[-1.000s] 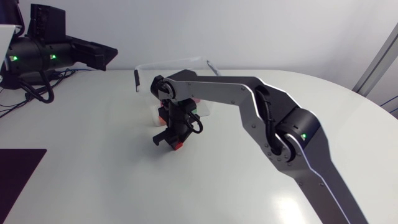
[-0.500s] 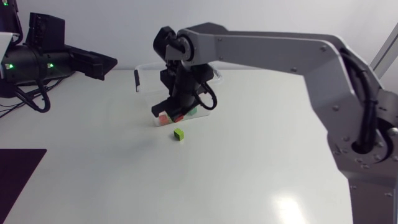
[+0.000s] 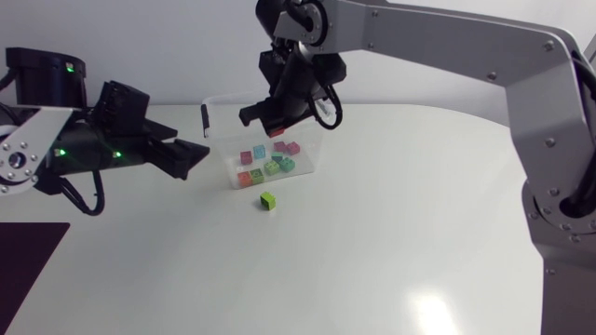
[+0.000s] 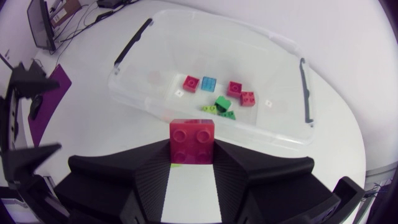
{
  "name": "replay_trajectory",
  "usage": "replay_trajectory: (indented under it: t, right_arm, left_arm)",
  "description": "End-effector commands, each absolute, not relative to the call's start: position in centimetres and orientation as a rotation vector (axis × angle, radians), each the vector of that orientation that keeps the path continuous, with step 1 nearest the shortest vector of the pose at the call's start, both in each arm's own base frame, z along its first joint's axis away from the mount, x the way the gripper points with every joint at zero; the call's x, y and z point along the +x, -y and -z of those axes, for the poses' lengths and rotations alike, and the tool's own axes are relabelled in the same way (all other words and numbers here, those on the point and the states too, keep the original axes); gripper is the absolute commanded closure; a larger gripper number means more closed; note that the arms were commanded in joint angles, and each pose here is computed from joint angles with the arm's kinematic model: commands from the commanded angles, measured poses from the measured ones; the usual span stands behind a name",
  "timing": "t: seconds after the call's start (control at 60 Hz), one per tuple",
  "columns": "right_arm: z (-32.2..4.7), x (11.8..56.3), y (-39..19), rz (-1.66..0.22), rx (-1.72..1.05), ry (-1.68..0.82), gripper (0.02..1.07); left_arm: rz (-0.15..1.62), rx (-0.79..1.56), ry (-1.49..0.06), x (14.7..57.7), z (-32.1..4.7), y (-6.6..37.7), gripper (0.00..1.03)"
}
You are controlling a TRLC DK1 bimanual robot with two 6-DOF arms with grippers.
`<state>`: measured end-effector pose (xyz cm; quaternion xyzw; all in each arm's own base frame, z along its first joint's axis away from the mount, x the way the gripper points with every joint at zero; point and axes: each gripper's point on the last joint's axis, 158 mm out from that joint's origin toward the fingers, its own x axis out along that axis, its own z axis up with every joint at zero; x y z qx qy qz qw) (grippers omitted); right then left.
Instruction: Place the duplo bricks in the container
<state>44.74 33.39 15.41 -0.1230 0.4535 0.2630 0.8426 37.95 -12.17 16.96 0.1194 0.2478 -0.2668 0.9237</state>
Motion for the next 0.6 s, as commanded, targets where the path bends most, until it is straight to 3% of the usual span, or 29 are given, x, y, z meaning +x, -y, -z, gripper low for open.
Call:
replay_trajectory:
  t: [0.0,0.25,0.45,0.5,0.583]
  right_arm:
    - [-17.4,46.2,-33.1,-0.527,-0.211,-0.909,0.81]
    - [-19.0,49.1,-33.1,-0.506,-0.175,-0.838,0.81]
    - [-18.2,51.4,-33.8,-0.491,-0.169,-0.827,0.81]
    - [-17.9,51.6,-34.0,-0.489,-0.167,-0.832,0.77]
    - [-17.2,52.1,-34.1,-0.479,-0.171,-0.843,0.53]
  left_arm:
    - [0.605,0.298,-0.547,36.8,-14.2,13.7,0.05]
    - [0.705,0.388,-0.616,36.1,-8.0,17.6,0.05]
    - [0.738,0.41,-0.645,37.3,-4.5,19.1,0.05]
    - [0.74,0.412,-0.649,37.6,-4.0,19.3,0.05]
    - [0.741,0.412,-0.657,38.1,-3.2,19.5,0.05]
